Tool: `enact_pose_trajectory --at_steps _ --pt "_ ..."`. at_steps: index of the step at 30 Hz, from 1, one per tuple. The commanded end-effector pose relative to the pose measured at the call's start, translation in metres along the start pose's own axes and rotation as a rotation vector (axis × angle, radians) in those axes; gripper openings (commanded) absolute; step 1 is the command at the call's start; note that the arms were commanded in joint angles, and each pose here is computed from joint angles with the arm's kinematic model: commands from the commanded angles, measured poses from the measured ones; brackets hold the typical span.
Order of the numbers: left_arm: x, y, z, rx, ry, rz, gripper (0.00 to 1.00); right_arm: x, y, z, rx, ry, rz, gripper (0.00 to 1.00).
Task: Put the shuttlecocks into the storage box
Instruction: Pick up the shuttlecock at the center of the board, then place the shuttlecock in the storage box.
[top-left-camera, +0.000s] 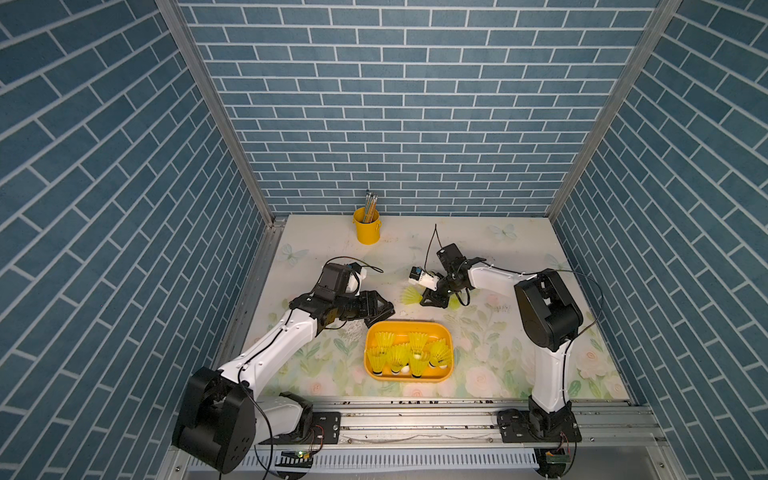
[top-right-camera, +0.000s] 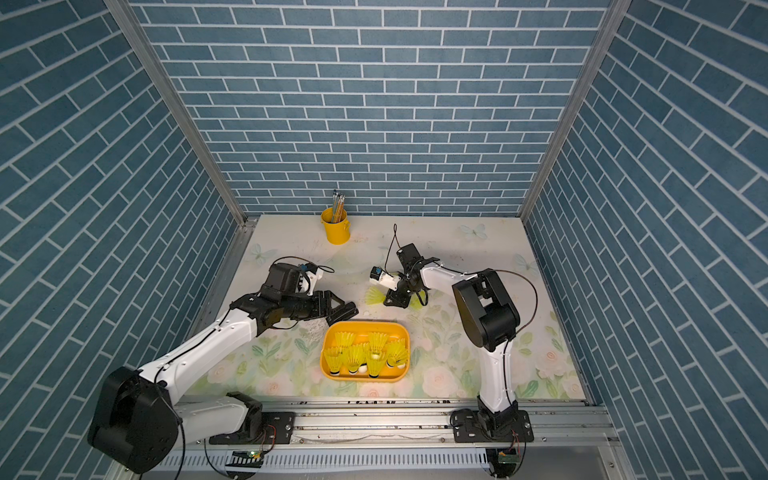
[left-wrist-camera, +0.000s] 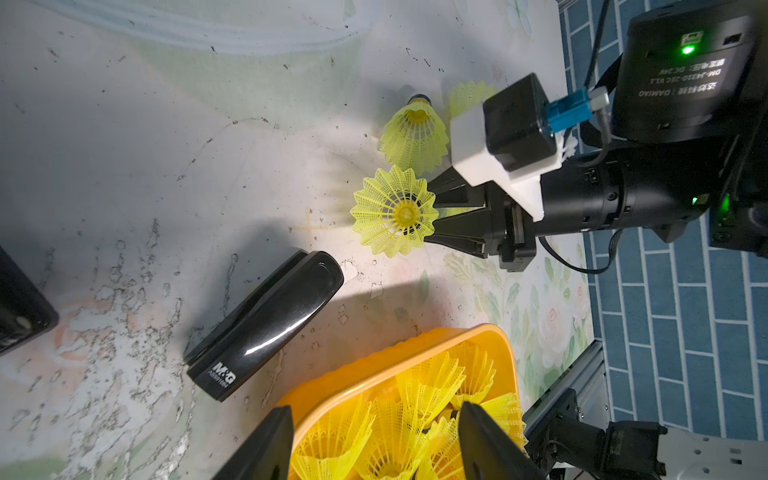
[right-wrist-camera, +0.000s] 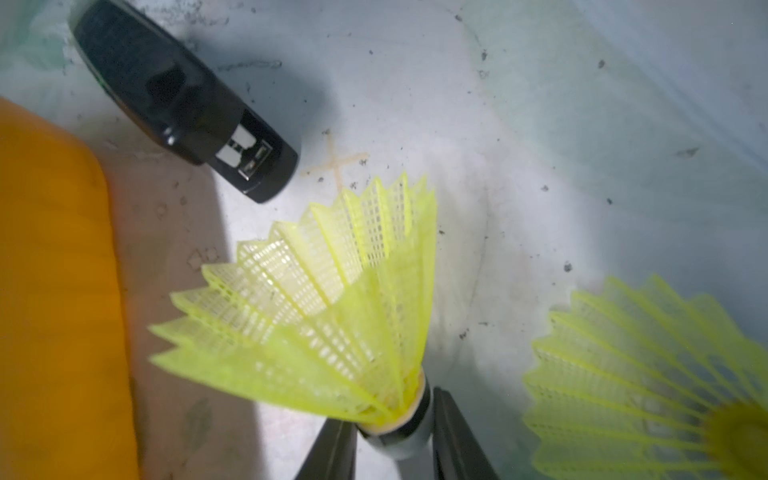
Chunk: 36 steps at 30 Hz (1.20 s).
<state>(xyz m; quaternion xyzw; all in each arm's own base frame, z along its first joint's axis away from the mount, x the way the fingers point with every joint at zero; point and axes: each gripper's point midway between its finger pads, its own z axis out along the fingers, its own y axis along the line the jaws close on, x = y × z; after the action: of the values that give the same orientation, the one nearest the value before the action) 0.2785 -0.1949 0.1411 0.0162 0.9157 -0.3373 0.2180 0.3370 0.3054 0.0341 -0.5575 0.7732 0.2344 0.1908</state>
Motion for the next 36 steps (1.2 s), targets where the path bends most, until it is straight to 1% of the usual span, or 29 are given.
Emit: enact_pose_trajectory --at_steps 1,4,9,15,21,28,36 --pt "0.0 0.002 0.0 0.003 -0.007 0.0 0.69 -0.013 0.009 -0.013 -0.024 -0.043 0.189 0.17" --pt "0.001 0.003 0.0 0.001 -0.006 -0.002 0.69 -0.02 0.012 -0.021 -0.028 -0.072 0.252 0.16" --pt "0.004 0.004 0.0 0.0 -0.002 0.003 0.69 -0.043 0.022 -0.045 -0.037 -0.168 0.34 0.14" --pt "0.007 0.004 -0.001 0.004 0.004 0.004 0.69 -0.053 0.043 -0.066 -0.078 -0.24 0.468 0.13" --pt "0.014 -0.002 -0.001 0.009 0.018 0.026 0.69 -0.052 0.078 -0.075 -0.086 -0.253 0.518 0.13" --pt "0.024 -0.014 -0.003 0.015 0.028 0.056 0.69 -0.043 0.114 -0.095 -0.081 -0.274 0.633 0.13" --pt "0.042 -0.021 -0.007 0.018 0.044 0.07 0.69 -0.021 0.156 -0.092 -0.078 -0.199 0.799 0.13"
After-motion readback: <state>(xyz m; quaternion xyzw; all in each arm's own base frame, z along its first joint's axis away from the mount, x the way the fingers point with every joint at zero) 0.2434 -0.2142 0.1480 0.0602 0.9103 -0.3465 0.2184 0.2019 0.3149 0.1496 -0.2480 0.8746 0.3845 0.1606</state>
